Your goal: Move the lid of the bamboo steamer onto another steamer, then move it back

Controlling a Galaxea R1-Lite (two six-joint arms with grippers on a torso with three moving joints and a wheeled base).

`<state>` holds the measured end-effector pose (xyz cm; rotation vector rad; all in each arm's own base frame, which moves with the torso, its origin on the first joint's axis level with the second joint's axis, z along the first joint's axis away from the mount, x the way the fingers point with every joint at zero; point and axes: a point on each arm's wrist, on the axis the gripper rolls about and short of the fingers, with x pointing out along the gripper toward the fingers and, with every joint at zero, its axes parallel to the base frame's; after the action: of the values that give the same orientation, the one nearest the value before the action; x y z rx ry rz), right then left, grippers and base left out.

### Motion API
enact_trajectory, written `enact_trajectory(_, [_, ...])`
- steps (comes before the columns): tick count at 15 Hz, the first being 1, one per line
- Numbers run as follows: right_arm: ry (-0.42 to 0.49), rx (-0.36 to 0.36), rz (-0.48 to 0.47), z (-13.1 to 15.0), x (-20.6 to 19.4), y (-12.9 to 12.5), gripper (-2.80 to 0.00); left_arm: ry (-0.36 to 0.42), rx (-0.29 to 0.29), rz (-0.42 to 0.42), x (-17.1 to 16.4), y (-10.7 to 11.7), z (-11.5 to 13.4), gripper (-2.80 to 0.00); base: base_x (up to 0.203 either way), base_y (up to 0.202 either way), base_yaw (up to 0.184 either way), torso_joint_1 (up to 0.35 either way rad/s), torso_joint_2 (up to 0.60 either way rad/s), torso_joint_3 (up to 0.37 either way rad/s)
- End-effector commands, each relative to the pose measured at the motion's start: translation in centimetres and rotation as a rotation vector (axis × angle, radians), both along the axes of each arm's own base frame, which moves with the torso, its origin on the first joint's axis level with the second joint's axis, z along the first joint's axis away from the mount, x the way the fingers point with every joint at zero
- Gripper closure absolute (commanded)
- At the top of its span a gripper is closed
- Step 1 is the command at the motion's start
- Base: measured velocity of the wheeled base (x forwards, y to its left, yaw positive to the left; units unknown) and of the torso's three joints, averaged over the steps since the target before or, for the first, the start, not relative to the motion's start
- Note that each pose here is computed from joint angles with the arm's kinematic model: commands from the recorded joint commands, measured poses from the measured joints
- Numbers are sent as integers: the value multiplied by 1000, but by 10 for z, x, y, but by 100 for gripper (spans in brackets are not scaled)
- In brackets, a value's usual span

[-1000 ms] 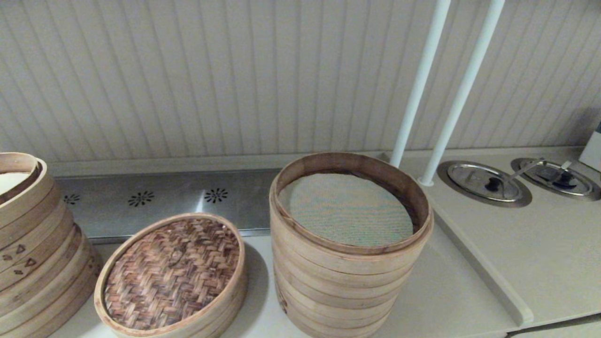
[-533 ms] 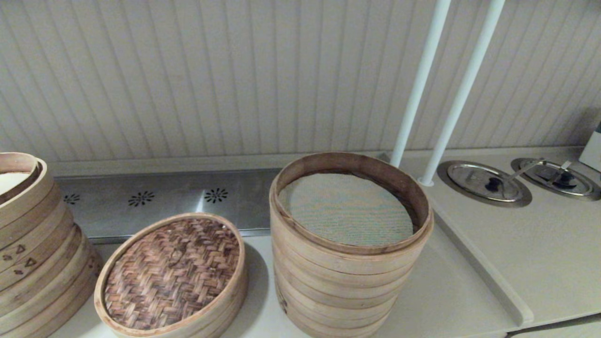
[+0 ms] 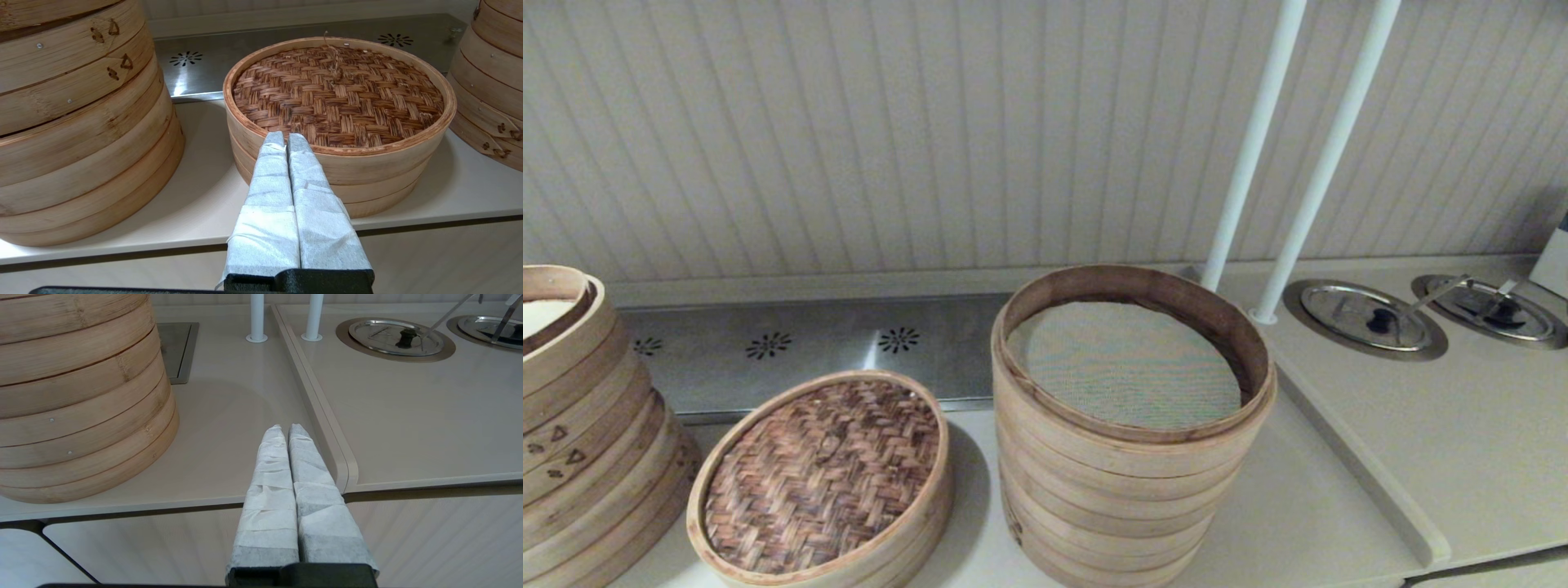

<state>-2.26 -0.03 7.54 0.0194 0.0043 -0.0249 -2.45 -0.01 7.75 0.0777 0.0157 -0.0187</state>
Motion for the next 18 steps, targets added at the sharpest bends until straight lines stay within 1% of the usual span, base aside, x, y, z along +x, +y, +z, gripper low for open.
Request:
enact_trajectory(1, [8,7,-1,-1,1,0,0,-1,1,-1,0,0,0,0,0,0,0,0,0,0])
enact_trajectory(18, [9,7,-1,-1,1,0,0,-1,1,1,0,0,0,0,0,0,0,0,0,0])
